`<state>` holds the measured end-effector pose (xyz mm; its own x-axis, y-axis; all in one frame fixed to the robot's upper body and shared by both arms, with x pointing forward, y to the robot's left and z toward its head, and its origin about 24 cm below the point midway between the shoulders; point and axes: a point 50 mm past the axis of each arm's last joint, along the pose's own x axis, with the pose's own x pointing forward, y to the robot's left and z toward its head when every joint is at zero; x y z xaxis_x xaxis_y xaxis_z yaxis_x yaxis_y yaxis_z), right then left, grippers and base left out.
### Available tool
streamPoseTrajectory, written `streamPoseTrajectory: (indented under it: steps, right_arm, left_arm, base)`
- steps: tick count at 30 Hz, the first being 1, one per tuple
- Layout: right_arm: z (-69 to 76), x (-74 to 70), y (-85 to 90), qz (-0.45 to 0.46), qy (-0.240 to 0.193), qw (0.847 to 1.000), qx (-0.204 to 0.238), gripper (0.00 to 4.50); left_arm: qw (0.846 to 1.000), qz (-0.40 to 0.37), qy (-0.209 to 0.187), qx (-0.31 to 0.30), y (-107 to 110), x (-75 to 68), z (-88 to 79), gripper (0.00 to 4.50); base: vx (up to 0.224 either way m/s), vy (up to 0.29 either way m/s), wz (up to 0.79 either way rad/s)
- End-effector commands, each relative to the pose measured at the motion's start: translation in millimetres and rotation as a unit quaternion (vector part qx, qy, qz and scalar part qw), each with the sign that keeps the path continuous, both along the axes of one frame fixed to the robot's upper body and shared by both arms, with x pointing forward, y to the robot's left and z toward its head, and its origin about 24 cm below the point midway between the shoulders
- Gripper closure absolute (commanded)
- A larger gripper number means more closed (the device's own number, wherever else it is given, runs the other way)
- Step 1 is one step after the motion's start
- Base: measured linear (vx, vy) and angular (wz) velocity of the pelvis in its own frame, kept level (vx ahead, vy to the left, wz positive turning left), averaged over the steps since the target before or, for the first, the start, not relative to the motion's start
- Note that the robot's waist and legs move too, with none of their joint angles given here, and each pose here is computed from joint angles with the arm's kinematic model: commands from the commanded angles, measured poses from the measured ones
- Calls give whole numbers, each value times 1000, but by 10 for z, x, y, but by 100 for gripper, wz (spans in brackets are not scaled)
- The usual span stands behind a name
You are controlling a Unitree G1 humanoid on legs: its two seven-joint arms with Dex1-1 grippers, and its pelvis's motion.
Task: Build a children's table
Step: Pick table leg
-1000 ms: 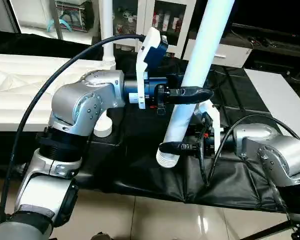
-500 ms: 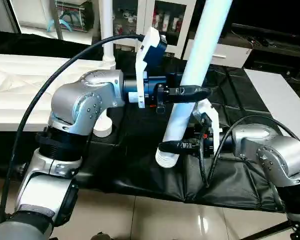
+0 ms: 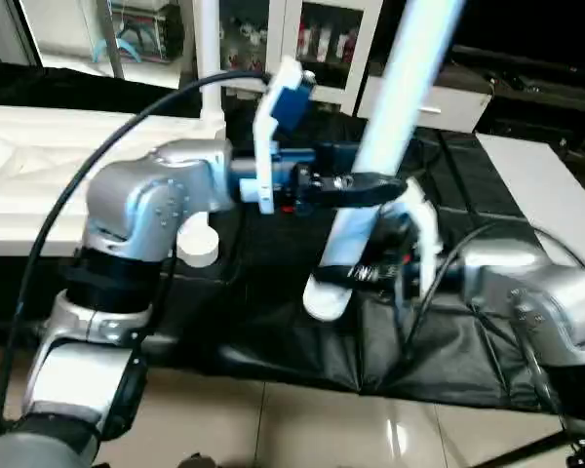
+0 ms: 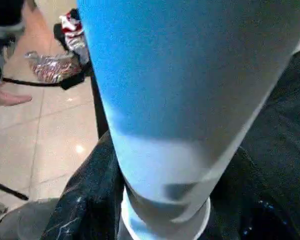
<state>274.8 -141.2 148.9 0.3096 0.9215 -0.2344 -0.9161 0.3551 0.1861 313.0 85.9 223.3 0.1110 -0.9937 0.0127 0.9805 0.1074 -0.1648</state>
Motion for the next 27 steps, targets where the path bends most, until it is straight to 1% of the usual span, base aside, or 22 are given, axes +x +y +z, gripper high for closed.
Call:
streamPoseTrajectory:
  steps: [1, 2, 4, 5, 6, 8, 9, 11, 12, 13, 14, 15, 16, 17, 18, 19, 20, 21, 22, 24, 25, 27]
  right_arm:
    - [126, 14, -208, -44, -21, 999, 0, 259]
    - [137, 22, -280, -62, -22, 998, -1, 259]
    - [142, 31, -393, -89, -20, 996, -2, 259]
    - [128, 33, -448, -107, -19, 994, -4, 259]
    - [91, 32, -504, -135, -19, 991, -14, 259]
    - [62, 35, -522, -152, -20, 988, -21, 259]
    - [16, 46, -498, -174, -23, 984, -23, 259]
    - [-64, 97, -440, -228, -52, 972, -20, 259]
    - [-78, 126, -428, -246, -72, 966, -19, 259]
    - [-114, 163, -416, -272, -96, 957, -24, 259]
    - [-124, 171, -412, -278, -102, 955, -26, 259]
    - [-262, 198, -381, -316, -119, 939, -66, 259]
    - [-271, 198, -380, -318, -119, 938, -69, 259]
    - [-326, 204, -383, -335, -116, 932, -80, 259]
    - [-386, 200, -385, -356, -119, 923, -84, 259]
    - [-404, 194, -379, -368, -120, 919, -73, 259]
    - [-414, 190, -376, -376, -120, 917, -67, 259]
    - [-428, 170, -357, -399, -108, 910, -25, 259]
    - [-429, 165, -356, -408, -99, 908, -5, 259]
    - [-431, 113, -311, -407, -99, 908, 24, 259]
    - [-443, 95, -299, -406, -95, 908, 33, 259]
    - [-492, 78, -278, -411, -86, 907, 36, 259]
  left_arm:
    - [999, 37, -22, -2, 134, 26, 40, 48]
    - [998, 47, -34, -2, 199, 13, 45, 40]
    - [997, 67, -39, -8, 316, -18, 53, 24]
    - [996, 83, -39, -11, 385, -41, 45, 24]
    - [993, 112, -43, -4, 478, -75, 16, 12]
    - [990, 133, -45, 3, 526, -92, -12, 5]
    - [983, 178, -47, 11, 582, -96, -79, 5]
    - [961, 268, -57, 19, 648, -99, -227, 5]
    - [955, 291, -59, 13, 645, -95, -262, 5]
    - [942, 333, -45, 22, 642, -68, -358, 5]
    - [937, 346, -45, 26, 644, -59, -382, 5]
    - [889, 447, -70, 63, 655, -22, -574, 5]
    - [887, 452, -71, 65, 654, -24, -585, 5]
    - [876, 471, -70, 73, 648, -38, -652, 5]
    - [861, 494, -84, 86, 649, -62, -738, 5]
    - [851, 509, -93, 90, 659, -78, -781, 5]
    - [845, 517, -98, 92, 663, -88, -805, 5]
    - [828, 539, -117, 103, 688, -122, -882, 5]
    - [823, 546, -118, 108, 683, -132, -910, 5]
    - [807, 567, -115, 124, 712, -171, -1053, 5]
    - [802, 572, -112, 129, 722, -181, -1099, 5]
    - [793, 586, -110, 130, 726, -181, -1137, 5]
  base:
    - [0, 0, 0]
    - [0, 0, 0]
    - [0, 0, 0]
    - [0, 0, 0]
    - [0, 0, 0]
    - [0, 0, 0]
    - [0, 0, 0]
    - [0, 0, 0]
    - [0, 0, 0]
    - [0, 0, 0]
    - [0, 0, 0]
    - [0, 0, 0]
    - [0, 0, 0]
    - [0, 0, 0]
    - [0, 0, 0]
    - [0, 0, 0]
    - [0, 0, 0]
    - [0, 0, 0]
    - [0, 0, 0]
    - [0, 0, 0]
    - [0, 0, 0]
    - [0, 0, 0]
